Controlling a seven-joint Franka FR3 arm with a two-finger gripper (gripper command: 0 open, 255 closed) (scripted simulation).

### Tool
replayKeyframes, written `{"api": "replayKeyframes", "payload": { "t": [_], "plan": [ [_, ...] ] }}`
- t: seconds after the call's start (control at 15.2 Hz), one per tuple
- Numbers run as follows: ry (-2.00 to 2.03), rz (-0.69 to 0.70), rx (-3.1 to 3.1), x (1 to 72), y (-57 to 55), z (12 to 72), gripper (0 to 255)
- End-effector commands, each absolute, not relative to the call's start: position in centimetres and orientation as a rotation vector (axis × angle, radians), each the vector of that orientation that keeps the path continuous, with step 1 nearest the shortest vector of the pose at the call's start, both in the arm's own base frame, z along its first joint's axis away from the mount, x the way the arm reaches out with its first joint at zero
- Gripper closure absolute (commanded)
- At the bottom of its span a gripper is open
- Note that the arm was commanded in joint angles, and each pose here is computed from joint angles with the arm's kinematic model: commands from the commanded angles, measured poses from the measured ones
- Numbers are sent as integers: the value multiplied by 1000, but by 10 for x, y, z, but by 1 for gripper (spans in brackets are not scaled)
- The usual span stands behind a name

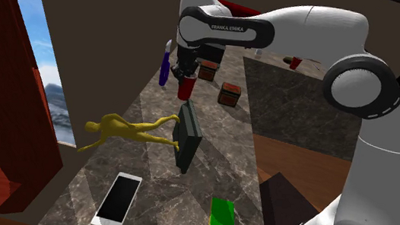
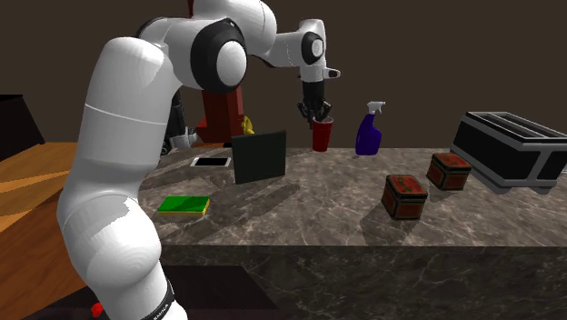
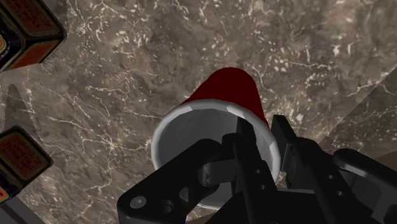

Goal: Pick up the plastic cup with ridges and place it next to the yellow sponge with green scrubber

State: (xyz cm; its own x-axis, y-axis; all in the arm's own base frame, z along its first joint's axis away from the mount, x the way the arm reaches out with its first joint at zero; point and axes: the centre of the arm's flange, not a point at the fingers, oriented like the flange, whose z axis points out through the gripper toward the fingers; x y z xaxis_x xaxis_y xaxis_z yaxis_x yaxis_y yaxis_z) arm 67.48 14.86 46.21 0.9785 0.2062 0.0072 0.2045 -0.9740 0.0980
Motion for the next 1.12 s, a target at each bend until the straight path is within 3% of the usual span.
{"api": "replayKeyframes", "payload": {
  "t": [0.0,0.92,1.06],
  "plan": [
    [315,27,3028,676,148,474,255],
    [315,27,3028,676,148,547,255],
    [315,27,3028,649,148,548,255]
  ]
}}
